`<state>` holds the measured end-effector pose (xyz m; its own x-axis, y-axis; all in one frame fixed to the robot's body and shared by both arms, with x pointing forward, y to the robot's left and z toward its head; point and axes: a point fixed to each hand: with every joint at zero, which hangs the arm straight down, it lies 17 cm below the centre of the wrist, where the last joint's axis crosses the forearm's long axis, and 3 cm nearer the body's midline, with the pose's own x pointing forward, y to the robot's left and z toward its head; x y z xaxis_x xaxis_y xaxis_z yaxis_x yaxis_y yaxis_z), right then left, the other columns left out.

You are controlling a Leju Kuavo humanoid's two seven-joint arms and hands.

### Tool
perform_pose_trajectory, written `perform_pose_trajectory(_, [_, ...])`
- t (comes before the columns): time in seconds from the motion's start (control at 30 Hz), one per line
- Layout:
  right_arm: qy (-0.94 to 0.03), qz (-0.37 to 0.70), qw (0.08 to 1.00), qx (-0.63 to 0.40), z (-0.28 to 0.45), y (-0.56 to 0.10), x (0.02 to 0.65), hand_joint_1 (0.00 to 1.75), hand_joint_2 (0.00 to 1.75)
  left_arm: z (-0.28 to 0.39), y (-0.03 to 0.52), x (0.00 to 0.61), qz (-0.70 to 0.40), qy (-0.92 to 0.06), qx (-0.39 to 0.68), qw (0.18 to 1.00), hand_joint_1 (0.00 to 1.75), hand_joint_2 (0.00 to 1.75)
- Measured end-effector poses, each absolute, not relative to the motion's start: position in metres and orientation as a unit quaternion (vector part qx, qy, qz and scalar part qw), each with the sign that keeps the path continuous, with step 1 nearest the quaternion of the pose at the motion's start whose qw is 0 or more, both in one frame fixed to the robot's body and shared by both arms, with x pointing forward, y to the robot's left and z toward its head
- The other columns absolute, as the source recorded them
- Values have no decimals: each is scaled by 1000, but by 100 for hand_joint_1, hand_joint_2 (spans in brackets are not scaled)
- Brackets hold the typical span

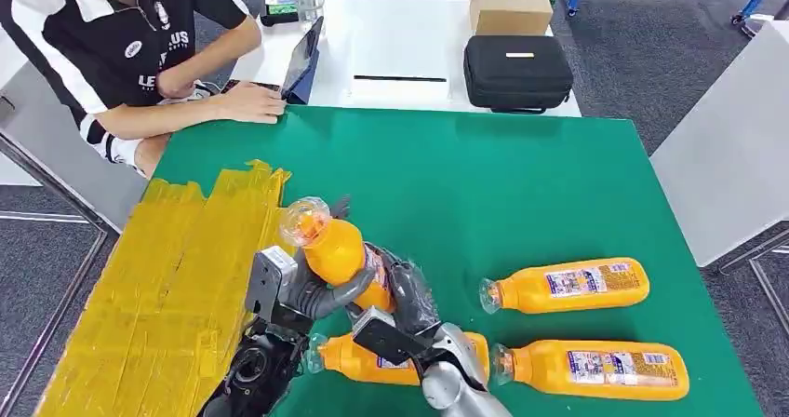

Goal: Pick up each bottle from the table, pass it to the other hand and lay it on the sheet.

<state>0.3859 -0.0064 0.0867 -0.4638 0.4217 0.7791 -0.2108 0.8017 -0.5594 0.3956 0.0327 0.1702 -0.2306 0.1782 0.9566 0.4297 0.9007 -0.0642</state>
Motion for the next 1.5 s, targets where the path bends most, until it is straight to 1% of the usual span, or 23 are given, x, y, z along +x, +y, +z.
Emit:
perform_pose_trajectory(0.4, [-800, 293, 519, -67, 86, -9, 384, 175, 175, 169, 33, 396, -100, -772, -209, 592, 175, 175])
perform_pose_trajectory(0.43, [-800, 290, 522, -65, 85, -9, 383, 61, 175, 168, 34, 396, -99, -772, -209, 593, 175, 175])
perform_pose_trajectory(0.5, [-799, 279, 530, -52, 86, -9, 382, 61, 175, 168, 34, 397, -96, -772, -208, 593, 175, 175])
perform_pose_trajectory(0.53, [-799, 271, 535, -44, 87, -9, 381, 0, 175, 168, 35, 397, -94, -772, -207, 594, 175, 175])
perform_pose_trajectory(0.77, [-808, 225, 544, -15, 107, -20, 378, 0, 175, 173, 40, 399, -80, -777, -203, 591, 175, 175])
perform_pose_trajectory(0.93, [-825, 181, 535, 6, 140, -33, 379, 0, 175, 171, 63, 410, -49, -778, -187, 598, 175, 175])
perform_pose_trajectory(1.13, [-838, 167, 520, 7, 161, -41, 376, 0, 175, 170, 71, 413, -45, -779, -180, 599, 175, 175])
perform_pose_trajectory(1.5, [-843, 162, 513, 9, 169, -43, 374, 0, 175, 170, 74, 414, -43, -780, -178, 599, 175, 175])
